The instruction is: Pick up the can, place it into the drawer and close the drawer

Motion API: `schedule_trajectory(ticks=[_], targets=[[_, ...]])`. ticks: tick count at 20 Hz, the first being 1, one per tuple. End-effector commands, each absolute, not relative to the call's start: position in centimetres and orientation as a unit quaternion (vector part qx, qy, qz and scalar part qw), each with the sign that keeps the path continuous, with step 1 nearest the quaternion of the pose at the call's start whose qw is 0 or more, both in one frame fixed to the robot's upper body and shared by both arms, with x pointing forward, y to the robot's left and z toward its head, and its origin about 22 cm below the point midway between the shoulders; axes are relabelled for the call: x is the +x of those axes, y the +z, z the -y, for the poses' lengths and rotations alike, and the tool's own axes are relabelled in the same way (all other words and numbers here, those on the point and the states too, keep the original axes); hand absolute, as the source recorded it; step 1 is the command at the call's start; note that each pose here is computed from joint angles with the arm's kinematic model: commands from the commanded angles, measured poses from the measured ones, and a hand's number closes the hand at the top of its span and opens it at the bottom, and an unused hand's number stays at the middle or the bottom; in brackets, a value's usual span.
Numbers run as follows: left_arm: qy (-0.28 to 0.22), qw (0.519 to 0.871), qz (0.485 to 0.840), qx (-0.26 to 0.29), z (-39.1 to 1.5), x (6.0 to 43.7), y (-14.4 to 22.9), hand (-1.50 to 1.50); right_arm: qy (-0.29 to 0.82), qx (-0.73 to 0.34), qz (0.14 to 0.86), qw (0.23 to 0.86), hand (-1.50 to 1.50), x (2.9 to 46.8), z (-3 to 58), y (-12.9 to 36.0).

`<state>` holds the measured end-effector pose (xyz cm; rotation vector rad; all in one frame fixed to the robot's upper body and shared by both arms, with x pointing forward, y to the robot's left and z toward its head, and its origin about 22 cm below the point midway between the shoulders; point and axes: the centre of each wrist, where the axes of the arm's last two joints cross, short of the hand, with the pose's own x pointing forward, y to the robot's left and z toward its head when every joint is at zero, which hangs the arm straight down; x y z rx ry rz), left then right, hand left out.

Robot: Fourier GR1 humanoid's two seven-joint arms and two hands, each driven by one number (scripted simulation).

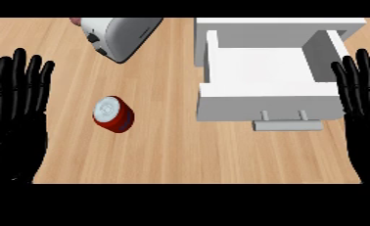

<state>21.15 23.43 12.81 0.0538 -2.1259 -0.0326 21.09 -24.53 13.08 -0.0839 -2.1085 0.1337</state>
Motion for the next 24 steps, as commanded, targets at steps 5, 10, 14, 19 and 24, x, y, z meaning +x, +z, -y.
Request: schedule_trajectory(ticks=[5,10,14,19,24], targets=[[-0.068,0.495,0.864,-0.057,-27.6,21.3,11.9,-1.5,0.017,-0.017,0.87,0.492,-1.5,21.1,24.9,14.2],[-0.015,0.659,0.752,-0.006,-28.7,20.7,11.3,-1.5,-0.03,-0.068,0.78,0.621,-1.5,21.2,25.6,10.4],[-0.004,0.669,0.743,-0.013,-29.6,19.5,12.7,-1.5,-0.021,-0.059,0.779,0.624,-1.5,20.6,25.5,10.2],[-0.007,0.661,0.75,-0.004,-30.6,21.2,13.1,-1.5,-0.026,-0.071,0.785,0.614,-1.5,21.8,26.8,10.9],[-0.015,0.661,0.75,-0.001,-30.3,21.2,12.2,-1.5,-0.034,-0.072,0.783,0.616,-1.5,20.1,27.7,8.9]])
